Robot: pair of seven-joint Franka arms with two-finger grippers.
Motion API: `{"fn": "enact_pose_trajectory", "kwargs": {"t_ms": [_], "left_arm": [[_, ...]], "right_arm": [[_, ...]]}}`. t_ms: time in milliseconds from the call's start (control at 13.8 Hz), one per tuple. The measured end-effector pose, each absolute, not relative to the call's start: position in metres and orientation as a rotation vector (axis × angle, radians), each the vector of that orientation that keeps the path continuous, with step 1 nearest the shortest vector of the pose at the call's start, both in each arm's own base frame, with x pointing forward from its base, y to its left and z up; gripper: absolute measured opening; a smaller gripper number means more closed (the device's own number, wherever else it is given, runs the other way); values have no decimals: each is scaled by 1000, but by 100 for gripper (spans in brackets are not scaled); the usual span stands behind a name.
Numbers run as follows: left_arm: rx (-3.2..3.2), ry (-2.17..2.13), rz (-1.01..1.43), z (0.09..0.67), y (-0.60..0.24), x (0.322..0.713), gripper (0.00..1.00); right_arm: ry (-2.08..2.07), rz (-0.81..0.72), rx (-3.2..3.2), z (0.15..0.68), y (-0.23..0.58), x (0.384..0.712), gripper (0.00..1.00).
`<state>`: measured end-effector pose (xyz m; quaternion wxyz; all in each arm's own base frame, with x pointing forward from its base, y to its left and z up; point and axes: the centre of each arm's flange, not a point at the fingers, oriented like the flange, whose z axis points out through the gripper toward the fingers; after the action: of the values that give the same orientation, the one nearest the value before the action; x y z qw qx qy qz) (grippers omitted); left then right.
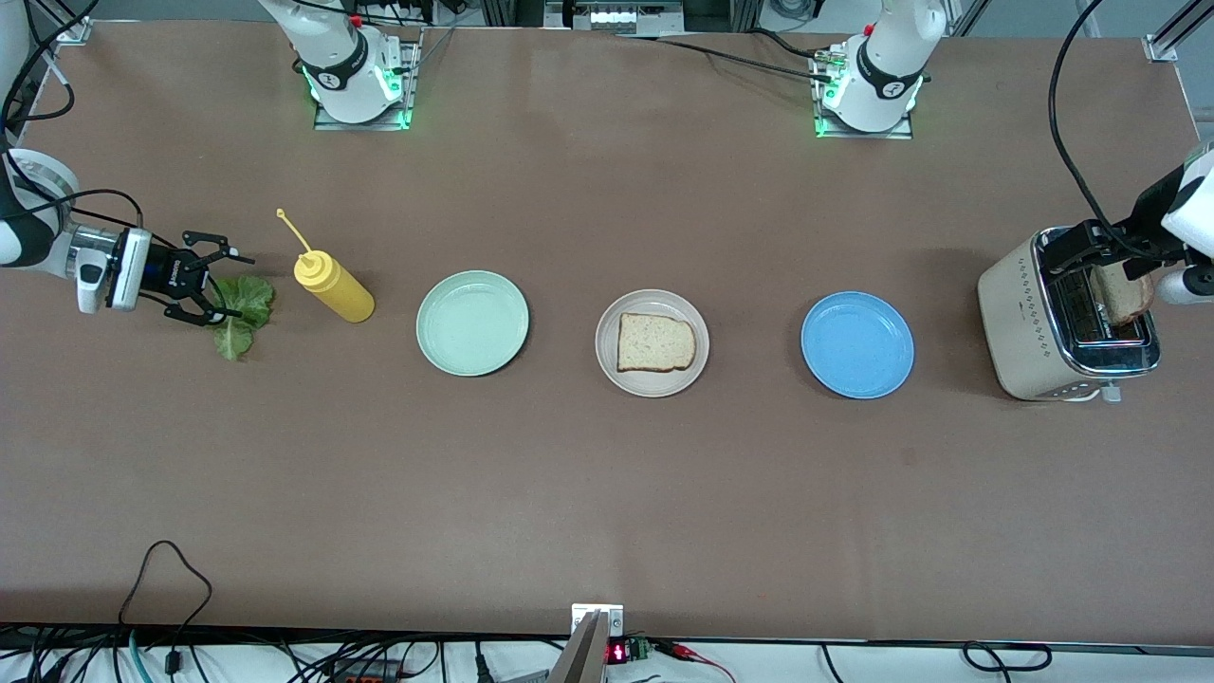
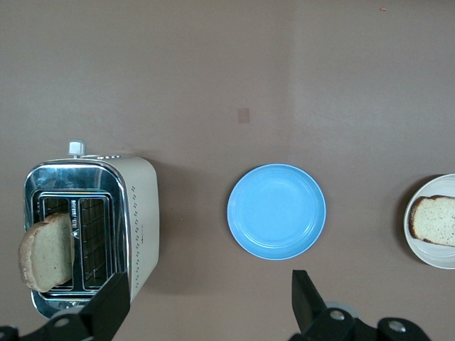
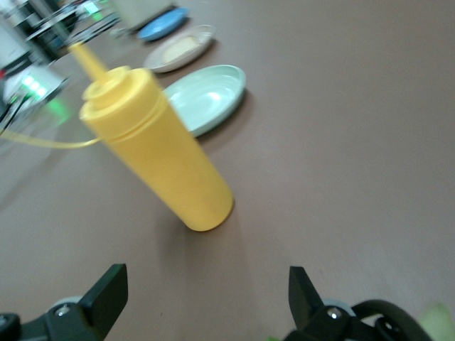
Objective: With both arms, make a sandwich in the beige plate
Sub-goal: 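Move the right gripper to the green lettuce leaf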
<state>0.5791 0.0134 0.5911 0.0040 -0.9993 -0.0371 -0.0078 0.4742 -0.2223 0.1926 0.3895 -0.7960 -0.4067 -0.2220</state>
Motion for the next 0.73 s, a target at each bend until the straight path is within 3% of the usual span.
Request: {"fn": "enact_pose_trajectory", "kwargs": {"t_ms": [363,727], "left_arm": [[-3131,-116,-24,591,13,579,100],[-3131,-116,-24,591,13,579,100]], "right_arm": [[-566,-216,-2277,228,-217,496,100],[-355,23,-2540,270,-190,526,100]]}}
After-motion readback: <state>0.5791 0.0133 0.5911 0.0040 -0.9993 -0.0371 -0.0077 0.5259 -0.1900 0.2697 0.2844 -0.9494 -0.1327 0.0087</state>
